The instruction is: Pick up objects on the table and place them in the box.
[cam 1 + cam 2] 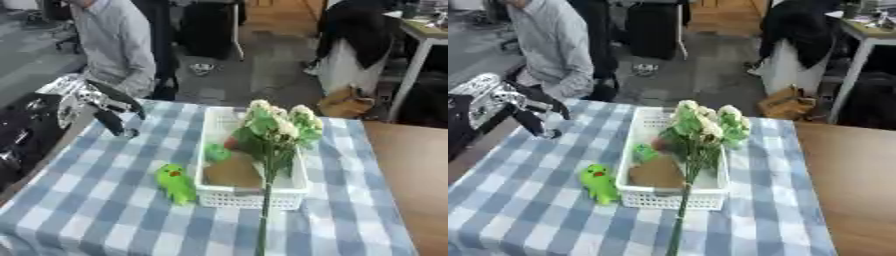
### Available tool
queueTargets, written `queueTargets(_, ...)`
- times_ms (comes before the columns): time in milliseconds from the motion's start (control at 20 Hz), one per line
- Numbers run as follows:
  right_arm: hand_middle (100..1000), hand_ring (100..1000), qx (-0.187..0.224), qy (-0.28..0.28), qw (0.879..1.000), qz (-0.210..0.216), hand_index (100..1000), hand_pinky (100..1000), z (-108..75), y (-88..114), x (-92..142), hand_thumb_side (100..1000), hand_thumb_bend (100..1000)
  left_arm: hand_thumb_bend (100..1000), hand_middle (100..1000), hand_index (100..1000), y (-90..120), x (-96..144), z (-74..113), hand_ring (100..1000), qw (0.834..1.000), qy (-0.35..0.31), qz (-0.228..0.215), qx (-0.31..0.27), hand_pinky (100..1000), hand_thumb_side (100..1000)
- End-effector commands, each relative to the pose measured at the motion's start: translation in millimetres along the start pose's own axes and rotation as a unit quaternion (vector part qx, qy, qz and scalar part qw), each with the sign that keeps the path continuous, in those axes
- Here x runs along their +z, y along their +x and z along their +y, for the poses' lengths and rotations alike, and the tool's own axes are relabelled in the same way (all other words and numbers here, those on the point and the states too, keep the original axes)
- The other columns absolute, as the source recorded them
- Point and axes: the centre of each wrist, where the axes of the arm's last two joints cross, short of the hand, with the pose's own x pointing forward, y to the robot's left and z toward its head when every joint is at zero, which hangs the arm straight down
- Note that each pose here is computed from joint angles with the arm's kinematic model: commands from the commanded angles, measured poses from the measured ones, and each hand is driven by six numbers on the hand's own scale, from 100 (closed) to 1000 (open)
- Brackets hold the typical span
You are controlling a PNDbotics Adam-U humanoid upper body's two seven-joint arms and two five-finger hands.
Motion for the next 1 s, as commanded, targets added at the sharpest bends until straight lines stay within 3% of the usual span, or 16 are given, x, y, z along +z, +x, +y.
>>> queueTargets(50,692,744,-0.02,-0.002,0.999,-0.038,682,730,6.6,7,-11,561,100,475,1000,1000,-9,12,8.6,1000,0.996,-0.004,-0.027,-0.084,906,666)
queueTargets(300,692,743,-0.021,-0.002,0.999,-0.037,682,730,7.0,7,-11,562,100,536,1000,1000,-9,4,2.2,1000,0.992,0.023,-0.063,-0.109,900,702)
queueTargets(350,692,743,-0.021,-0.001,0.999,-0.037,680,730,7.1,7,-11,562,100,628,1000,1000,-8,4,1.7,1000,0.99,0.028,-0.072,-0.116,906,748)
queueTargets(650,692,743,-0.024,0.001,0.999,-0.035,680,730,8.0,6,-10,562,100,736,1000,1000,-2,-2,0.1,1000,0.979,0.026,-0.106,-0.172,920,801)
queueTargets(1000,692,743,-0.026,0.0,0.999,-0.034,679,730,8.6,6,-10,562,100,676,1000,1000,2,-16,-6.5,1000,0.973,0.004,-0.125,-0.194,904,812)
